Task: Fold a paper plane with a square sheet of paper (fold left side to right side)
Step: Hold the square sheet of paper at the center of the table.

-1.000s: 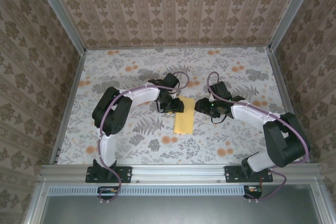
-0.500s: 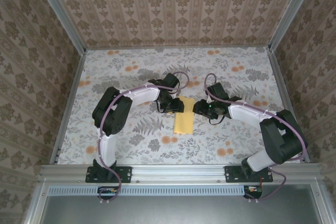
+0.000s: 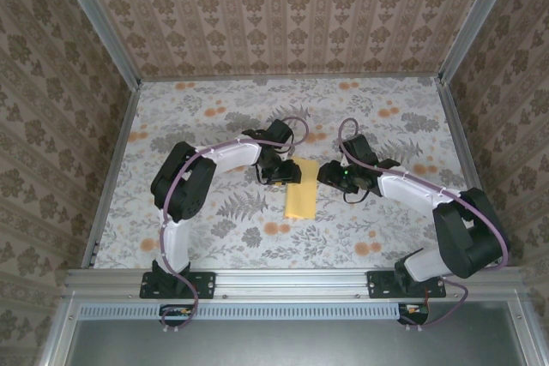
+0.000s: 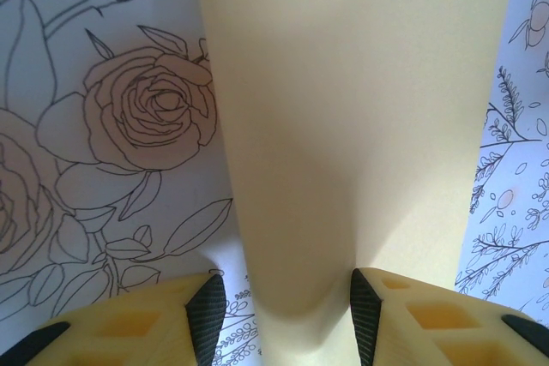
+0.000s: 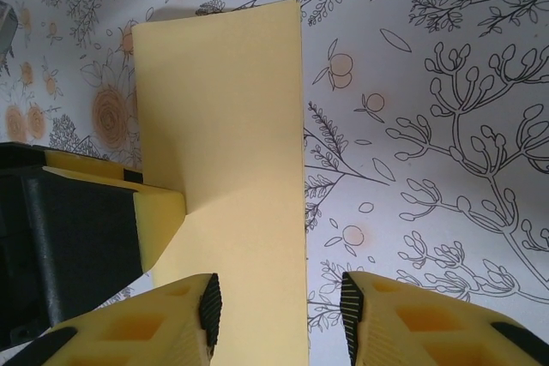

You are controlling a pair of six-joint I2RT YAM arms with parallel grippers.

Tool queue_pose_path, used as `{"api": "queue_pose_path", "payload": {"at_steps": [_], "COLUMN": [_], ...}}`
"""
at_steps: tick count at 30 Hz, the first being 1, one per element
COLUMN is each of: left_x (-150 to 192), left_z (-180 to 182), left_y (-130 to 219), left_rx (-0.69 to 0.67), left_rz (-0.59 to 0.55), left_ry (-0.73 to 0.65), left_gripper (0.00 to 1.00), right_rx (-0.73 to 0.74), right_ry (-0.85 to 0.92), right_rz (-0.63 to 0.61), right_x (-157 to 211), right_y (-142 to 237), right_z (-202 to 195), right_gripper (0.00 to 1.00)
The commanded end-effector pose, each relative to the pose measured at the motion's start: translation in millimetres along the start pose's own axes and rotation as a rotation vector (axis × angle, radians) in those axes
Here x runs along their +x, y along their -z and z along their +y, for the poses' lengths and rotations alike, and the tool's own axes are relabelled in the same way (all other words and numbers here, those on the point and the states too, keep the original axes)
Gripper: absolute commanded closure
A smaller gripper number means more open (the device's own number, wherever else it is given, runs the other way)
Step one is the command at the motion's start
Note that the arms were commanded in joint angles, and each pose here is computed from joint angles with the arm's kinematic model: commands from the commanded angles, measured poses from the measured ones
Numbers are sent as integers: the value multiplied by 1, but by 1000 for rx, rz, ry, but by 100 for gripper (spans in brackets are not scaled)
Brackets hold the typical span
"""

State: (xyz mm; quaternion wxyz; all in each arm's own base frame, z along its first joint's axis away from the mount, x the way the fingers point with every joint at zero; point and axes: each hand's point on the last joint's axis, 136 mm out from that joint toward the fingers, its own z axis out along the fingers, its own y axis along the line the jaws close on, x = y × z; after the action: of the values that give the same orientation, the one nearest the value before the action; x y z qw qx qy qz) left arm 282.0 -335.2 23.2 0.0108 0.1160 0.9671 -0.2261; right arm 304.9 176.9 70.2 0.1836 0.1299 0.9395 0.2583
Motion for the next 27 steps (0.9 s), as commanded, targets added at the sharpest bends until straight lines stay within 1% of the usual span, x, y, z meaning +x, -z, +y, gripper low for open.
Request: {"api": "queue_pose_path", "payload": {"at_steps": [1, 4, 9, 21, 27], "left_x": [36, 36, 36, 38, 38], "left_z": [15, 16, 16, 17, 17], "left_y": [-44, -44, -44, -45, -44], "left_rx": [-31, -33, -34, -44, -47], "left_rz": [133, 134, 135, 142, 142], "left_ry": [29, 29, 27, 23, 17], "left_gripper": [52, 52, 52, 52, 52], "right_rx": [-14, -35, -64, -66, 3], "right_ry": [-6, -1, 8, 17, 4], "right_rz": [9, 36, 82, 135, 166], "right_x": [0, 3, 7, 13, 19], "right_y": [-4, -11, -26, -50, -58], "right_z": [1, 7, 18, 26, 14], "right_gripper": [58, 64, 77, 79, 80]}}
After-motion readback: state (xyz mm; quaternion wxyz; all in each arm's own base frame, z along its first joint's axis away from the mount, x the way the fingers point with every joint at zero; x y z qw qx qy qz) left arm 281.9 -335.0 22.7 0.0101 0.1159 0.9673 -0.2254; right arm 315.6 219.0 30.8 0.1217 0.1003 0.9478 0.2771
